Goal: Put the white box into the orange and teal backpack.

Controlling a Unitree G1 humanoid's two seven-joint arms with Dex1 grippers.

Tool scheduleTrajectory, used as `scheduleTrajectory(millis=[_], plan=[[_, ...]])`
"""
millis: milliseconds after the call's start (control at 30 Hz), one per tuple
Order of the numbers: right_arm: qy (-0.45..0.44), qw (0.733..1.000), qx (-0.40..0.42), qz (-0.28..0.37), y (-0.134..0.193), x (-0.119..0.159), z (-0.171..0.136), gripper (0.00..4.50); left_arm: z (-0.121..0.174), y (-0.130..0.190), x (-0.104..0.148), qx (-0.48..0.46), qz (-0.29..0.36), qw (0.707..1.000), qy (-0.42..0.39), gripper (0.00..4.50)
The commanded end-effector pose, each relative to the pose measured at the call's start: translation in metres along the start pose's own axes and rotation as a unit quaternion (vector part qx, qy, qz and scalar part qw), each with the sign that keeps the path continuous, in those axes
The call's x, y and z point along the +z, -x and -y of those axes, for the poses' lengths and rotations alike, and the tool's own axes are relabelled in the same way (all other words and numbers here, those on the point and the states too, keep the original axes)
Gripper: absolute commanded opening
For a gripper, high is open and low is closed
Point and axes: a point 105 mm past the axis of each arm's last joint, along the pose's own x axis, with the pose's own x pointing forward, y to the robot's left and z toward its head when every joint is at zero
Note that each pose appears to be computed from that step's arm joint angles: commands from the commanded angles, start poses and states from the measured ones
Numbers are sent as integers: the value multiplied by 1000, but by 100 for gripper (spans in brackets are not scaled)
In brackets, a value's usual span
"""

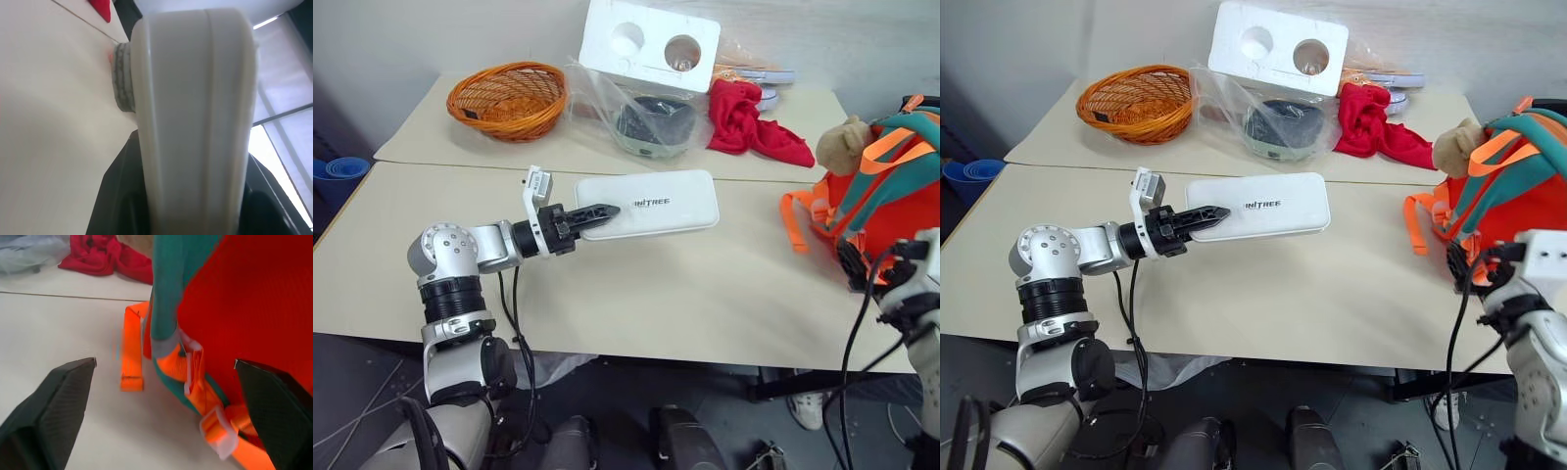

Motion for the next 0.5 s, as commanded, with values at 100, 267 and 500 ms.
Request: scheduleTrajectory(millis=[100, 267, 500], plan=[[22, 999, -28, 33, -49, 16, 4, 450, 24, -1, 13, -28, 15, 998, -58, 133], [6, 999, -24, 45, -79, 22, -2, 450, 25, -1, 11, -20, 12, 997, -74, 133], [-20, 996, 13, 84, -91, 32, -13, 327, 27, 9, 19, 0, 40, 995, -93, 133]])
